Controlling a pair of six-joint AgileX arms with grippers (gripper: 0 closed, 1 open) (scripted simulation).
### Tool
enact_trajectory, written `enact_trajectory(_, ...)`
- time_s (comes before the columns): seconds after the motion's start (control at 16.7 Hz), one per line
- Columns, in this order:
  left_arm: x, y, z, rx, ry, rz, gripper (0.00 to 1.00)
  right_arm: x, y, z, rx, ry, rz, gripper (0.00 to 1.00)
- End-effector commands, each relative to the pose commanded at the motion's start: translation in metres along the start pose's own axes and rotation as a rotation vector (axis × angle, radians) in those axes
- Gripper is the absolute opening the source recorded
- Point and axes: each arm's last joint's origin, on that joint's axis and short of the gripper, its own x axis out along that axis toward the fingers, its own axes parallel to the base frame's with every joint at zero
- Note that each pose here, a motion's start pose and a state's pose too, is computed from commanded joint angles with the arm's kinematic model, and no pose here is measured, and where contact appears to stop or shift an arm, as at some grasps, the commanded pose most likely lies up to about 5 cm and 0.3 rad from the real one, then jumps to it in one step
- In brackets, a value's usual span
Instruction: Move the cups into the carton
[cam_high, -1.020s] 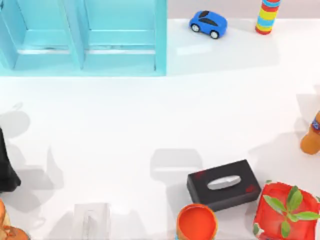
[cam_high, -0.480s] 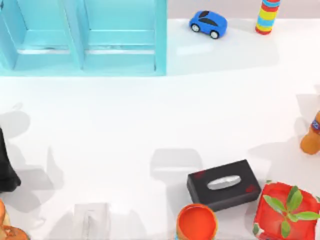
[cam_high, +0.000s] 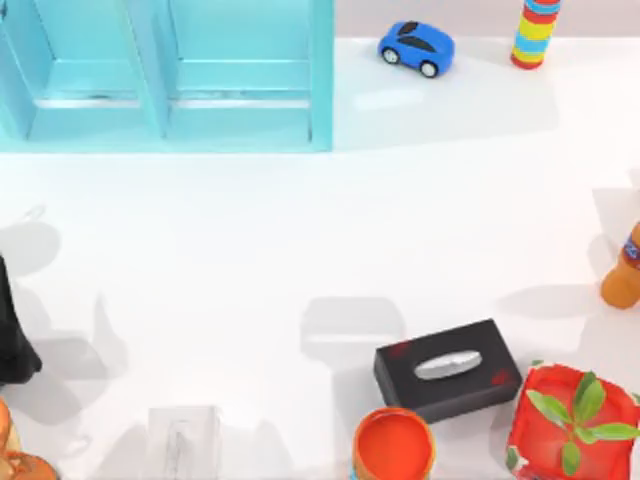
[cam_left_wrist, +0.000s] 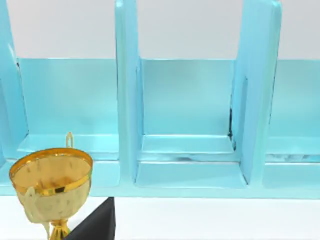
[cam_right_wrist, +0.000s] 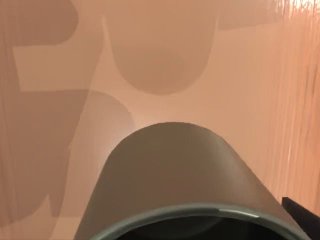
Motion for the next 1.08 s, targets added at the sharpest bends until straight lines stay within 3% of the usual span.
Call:
enact_trajectory(0.12, 0.0, 0.0, 0.0, 0.0, 0.0, 0.0, 1.0, 0.0, 0.0, 0.0, 0.0, 0.0, 0.0, 0.0)
enact_trajectory(0.9, 0.0, 0.0, 0.0, 0.0, 0.0, 0.0, 1.0, 0.0, 0.0, 0.0, 0.0, 0.0, 0.0, 0.98)
enact_trajectory(1.08, 0.0, 0.0, 0.0, 0.0, 0.0, 0.0, 1.0, 0.0, 0.0, 0.0, 0.0, 0.0, 0.0, 1.0)
